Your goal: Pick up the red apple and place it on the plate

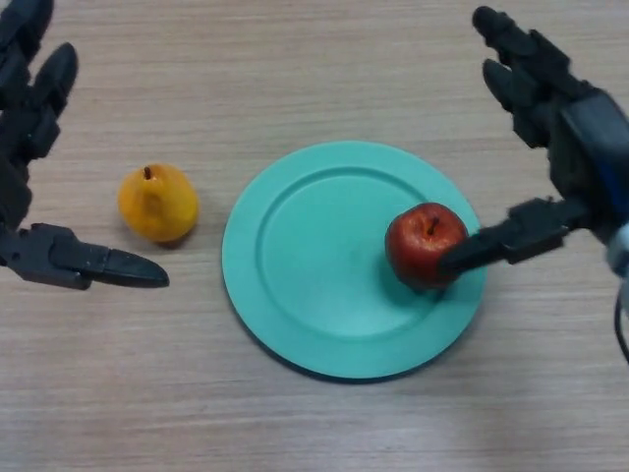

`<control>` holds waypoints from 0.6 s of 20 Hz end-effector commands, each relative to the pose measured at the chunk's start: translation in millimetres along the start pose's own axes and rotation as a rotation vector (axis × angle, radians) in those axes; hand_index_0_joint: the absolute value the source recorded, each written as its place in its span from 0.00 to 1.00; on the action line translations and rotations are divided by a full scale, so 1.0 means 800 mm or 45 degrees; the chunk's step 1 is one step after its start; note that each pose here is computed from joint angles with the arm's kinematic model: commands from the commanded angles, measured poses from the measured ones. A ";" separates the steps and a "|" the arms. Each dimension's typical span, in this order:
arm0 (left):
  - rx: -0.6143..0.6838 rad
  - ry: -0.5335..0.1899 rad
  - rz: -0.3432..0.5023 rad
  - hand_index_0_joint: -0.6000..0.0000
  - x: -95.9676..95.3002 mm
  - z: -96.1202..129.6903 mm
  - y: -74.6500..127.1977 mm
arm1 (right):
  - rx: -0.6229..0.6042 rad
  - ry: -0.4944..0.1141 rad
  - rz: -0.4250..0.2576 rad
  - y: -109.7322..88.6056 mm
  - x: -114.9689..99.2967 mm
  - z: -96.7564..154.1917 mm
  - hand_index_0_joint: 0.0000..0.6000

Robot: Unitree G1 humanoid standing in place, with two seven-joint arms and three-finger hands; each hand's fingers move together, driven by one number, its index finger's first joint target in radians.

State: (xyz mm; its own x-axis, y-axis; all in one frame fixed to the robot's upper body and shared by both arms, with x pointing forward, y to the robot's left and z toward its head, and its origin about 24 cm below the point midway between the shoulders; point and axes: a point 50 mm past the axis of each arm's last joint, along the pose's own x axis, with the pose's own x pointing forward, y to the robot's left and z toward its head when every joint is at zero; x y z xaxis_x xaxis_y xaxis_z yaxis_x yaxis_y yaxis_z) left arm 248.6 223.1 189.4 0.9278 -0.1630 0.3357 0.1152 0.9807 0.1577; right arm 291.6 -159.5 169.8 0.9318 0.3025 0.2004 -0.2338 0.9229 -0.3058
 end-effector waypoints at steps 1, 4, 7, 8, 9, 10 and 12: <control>0.133 -0.228 0.081 1.00 -0.002 0.040 0.017 | 0.064 -0.177 -0.103 -0.029 -0.015 0.039 0.00; 0.150 -0.220 0.102 1.00 -0.008 0.033 0.019 | 0.143 -0.170 -0.116 -0.028 -0.040 0.041 0.00; 0.211 -0.210 0.115 1.00 -0.008 0.028 0.022 | 0.081 -0.159 -0.126 -0.025 -0.048 0.045 0.00; 0.218 -0.217 0.131 1.00 -0.008 0.028 0.024 | 0.063 -0.156 -0.125 -0.023 -0.050 0.047 0.00; 0.218 -0.218 0.137 1.00 -0.008 0.028 0.024 | 0.051 -0.158 -0.122 -0.022 -0.050 0.048 0.00; 0.213 -0.207 0.129 1.00 -0.007 0.025 0.021 | 0.035 -0.156 -0.117 -0.021 -0.052 0.049 0.00; 0.213 -0.198 0.111 1.00 -0.008 0.024 0.018 | 0.038 -0.153 -0.130 -0.021 -0.056 0.047 0.00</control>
State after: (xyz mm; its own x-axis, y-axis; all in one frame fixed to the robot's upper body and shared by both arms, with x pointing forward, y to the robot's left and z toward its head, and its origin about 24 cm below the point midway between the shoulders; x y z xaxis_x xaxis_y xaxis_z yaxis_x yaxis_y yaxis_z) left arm 250.4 231.2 172.0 0.9560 -0.1037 0.2743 0.0527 0.9809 0.1872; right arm 252.6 -174.0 169.2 0.9570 0.2441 0.1565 -0.2129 0.9580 -0.1922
